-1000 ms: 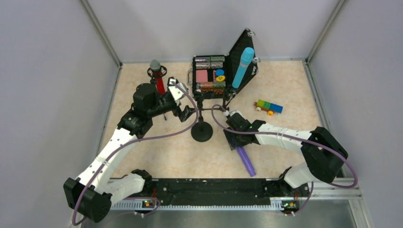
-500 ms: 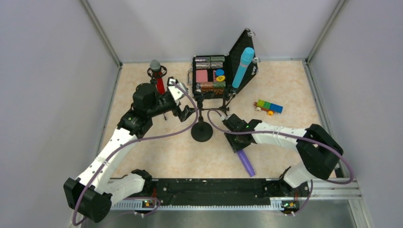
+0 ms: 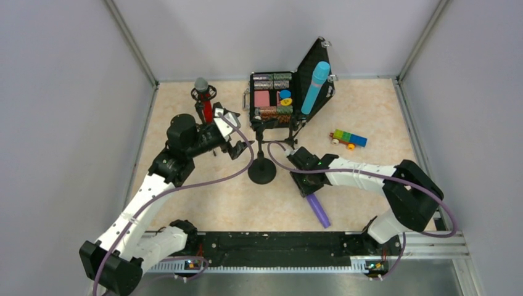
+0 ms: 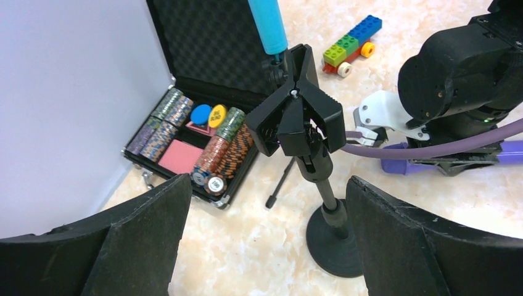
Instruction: Attach the microphones to the stand
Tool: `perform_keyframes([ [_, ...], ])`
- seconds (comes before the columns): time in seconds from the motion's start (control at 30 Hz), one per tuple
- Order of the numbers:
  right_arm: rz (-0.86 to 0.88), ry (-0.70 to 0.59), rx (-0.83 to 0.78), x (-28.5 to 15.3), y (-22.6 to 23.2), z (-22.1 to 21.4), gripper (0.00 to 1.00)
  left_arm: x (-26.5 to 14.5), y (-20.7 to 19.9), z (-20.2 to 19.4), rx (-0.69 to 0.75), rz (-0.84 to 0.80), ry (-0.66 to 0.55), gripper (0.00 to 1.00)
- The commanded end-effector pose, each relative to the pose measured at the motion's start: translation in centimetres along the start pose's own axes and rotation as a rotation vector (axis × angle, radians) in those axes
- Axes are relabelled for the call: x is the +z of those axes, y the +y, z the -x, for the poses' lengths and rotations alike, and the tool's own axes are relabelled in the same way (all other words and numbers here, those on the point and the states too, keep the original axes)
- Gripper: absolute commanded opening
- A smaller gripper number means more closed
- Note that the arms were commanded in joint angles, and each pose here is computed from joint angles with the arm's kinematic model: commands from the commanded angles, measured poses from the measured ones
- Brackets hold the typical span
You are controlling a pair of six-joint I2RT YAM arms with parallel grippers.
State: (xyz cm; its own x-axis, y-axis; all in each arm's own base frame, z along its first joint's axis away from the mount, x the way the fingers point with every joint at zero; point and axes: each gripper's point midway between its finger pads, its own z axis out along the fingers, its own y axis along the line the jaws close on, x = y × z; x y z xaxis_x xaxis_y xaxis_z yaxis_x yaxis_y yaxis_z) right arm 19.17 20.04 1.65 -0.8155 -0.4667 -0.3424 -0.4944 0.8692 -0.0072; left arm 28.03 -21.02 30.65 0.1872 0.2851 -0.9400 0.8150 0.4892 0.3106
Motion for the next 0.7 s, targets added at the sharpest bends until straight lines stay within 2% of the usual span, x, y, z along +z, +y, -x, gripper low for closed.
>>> perform_keyframes([
  [0.0,0.026,-0.097,-0.024,-1.1,0.5,1.8,0.0,-1.1,1.1,2.8,0.119,0.068,-0.106,0.99],
  [0.13,0.036,-0.19,-0.021,-2.5,0.5,3.5,0.0,-1.5,1.4,3.3,0.154,0.103,-0.137,0.99],
  [0.67,0.069,-0.621,-0.097,-10.6,0.1,9.9,0.0,-1.6,3.1,2.3,0.146,0.192,-0.089,0.99],
])
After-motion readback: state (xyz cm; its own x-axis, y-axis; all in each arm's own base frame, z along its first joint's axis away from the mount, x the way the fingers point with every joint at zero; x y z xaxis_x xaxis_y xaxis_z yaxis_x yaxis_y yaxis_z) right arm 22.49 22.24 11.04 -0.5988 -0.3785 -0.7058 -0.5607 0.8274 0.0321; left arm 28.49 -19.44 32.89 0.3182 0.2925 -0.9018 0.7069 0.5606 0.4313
